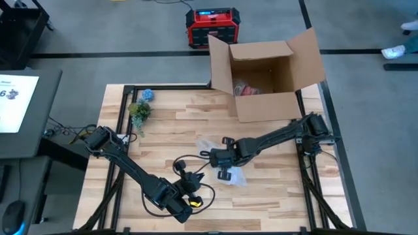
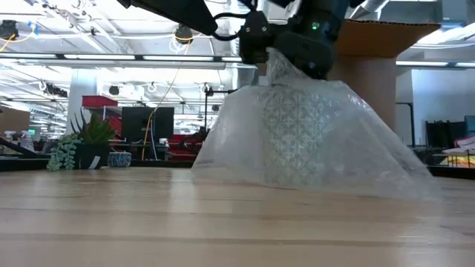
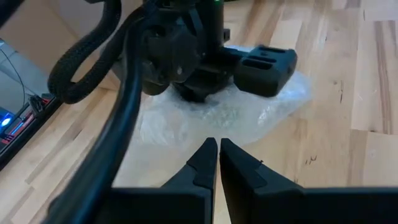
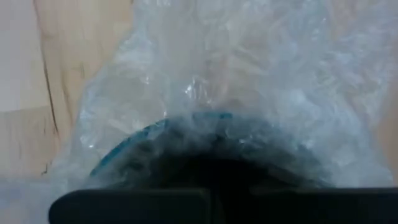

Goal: Wrap mug
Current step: Wrap the white patterned mug in the bubble wrap

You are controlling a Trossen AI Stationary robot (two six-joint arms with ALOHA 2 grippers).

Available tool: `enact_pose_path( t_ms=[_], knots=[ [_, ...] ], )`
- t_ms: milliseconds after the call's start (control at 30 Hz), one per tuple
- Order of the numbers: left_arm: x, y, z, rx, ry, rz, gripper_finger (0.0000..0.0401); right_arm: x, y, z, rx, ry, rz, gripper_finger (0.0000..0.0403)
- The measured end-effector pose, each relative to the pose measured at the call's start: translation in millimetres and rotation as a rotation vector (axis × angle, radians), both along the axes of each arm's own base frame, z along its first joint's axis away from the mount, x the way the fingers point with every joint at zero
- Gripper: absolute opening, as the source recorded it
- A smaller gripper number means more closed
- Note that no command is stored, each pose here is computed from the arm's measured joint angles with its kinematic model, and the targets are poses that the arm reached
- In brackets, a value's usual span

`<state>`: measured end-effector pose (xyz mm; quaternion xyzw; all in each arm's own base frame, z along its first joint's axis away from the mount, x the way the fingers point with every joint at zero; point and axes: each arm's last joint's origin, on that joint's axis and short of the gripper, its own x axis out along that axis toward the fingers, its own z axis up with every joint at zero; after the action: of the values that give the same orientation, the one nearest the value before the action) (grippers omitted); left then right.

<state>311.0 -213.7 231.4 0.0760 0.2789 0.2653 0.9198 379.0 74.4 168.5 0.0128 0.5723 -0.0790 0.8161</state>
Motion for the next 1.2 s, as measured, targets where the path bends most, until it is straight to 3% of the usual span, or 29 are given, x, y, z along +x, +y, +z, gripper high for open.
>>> enact_pose_path(
  t_ms=[67, 200, 400, 567, 667, 1000, 1200],
  knots=[
    [0.1, -0.1, 0.0, -0.001, -0.001, 0.000, 0.0000, -0.5, -0.1, 0.8, -0.003, 0.003, 0.009, 0.0000],
    [0.2, -0.2, 0.0, -0.002, -0.002, 0.000, 0.0000, -7.8, 2.0, 29.0, 0.012, -0.035, 0.023, 0.0000],
    [0.2, -0.2, 0.1, -0.002, -0.003, 0.000, 0.0000, -34.5, 13.5, 102.2, 0.063, -0.228, 0.059, 0.0000],
    [0.2, -0.2, 0.1, -0.001, -0.002, -0.001, 0.0000, -47.2, 24.9, 117.3, 0.124, -0.285, 0.104, 0.0000],
    [0.2, -0.2, 0.1, -0.002, -0.002, -0.001, 0.0000, -44.7, 24.9, 102.6, 0.150, -0.240, 0.114, 0.0000],
    [0.5, -0.4, 0.2, -0.006, -0.006, 0.000, 0.0000, -4.9, -4.8, 7.9, 0.220, 0.041, 0.080, 0.0000],
    [0.6, -0.5, 0.3, -0.008, -0.008, -0.001, 0.0000, -3.1, -15.5, 10.3, 0.220, 0.036, 0.066, 0.0000]
  ],
)
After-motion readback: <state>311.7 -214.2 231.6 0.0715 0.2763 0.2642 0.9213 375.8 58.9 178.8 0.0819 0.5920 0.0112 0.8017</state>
